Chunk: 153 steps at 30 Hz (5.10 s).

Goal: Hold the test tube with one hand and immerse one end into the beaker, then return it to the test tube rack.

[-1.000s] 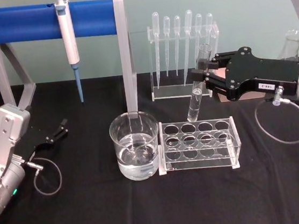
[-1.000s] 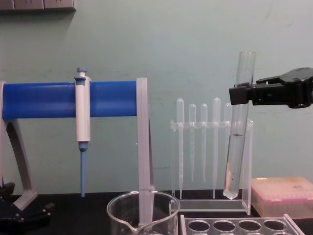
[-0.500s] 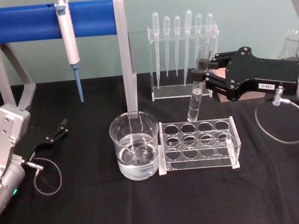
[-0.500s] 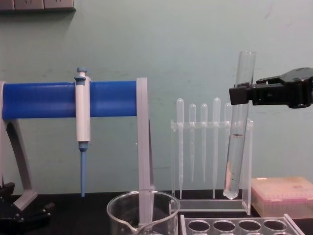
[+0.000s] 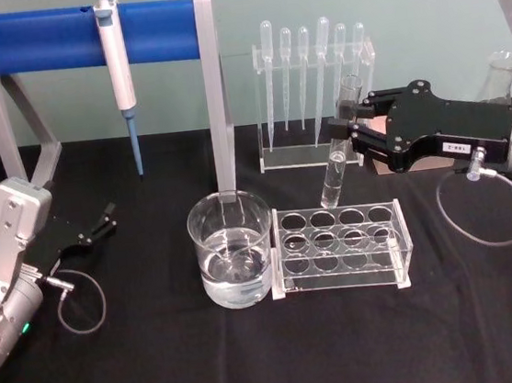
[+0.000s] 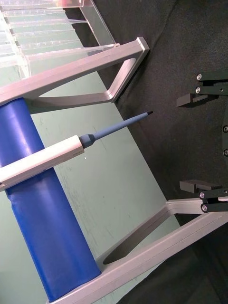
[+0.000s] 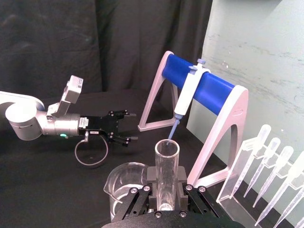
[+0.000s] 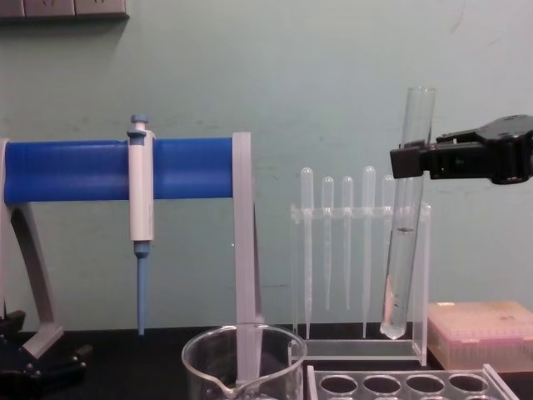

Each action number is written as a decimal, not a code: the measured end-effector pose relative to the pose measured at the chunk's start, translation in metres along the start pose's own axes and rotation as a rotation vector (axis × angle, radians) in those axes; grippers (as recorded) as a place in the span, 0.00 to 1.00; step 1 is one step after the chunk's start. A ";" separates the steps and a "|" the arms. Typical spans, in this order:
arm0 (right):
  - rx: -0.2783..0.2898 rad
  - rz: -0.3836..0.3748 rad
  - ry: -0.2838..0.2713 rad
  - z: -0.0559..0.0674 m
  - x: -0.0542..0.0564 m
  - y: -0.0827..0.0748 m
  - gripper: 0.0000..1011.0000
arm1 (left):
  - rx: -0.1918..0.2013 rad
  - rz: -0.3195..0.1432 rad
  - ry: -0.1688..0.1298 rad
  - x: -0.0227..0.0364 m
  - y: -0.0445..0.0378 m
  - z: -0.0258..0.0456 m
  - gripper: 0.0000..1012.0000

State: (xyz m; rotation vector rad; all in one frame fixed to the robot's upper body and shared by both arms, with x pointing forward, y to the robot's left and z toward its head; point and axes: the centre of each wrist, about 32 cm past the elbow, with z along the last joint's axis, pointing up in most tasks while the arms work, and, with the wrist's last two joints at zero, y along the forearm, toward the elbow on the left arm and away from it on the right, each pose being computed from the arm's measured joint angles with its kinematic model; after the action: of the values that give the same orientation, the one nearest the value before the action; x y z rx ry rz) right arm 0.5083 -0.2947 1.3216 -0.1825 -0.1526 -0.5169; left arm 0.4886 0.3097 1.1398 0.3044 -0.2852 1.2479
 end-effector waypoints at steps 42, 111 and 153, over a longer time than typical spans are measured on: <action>0.000 0.000 0.000 0.000 0.000 0.000 0.24 | 0.000 0.000 0.000 0.0000 0.0000 0.0000 0.99; 0.016 0.160 -0.025 -0.007 -0.022 0.097 0.24 | 0.000 0.000 0.000 0.0000 0.0000 0.0000 0.99; -0.047 0.126 0.036 -0.072 -0.030 0.110 0.24 | 0.000 0.000 0.000 0.0000 0.0000 0.0000 0.99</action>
State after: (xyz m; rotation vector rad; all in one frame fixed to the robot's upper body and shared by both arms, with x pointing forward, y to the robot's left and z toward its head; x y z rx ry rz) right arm 0.5456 -0.2018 1.2306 -0.2267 -0.0937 -0.3987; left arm 0.4886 0.3097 1.1398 0.3044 -0.2851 1.2479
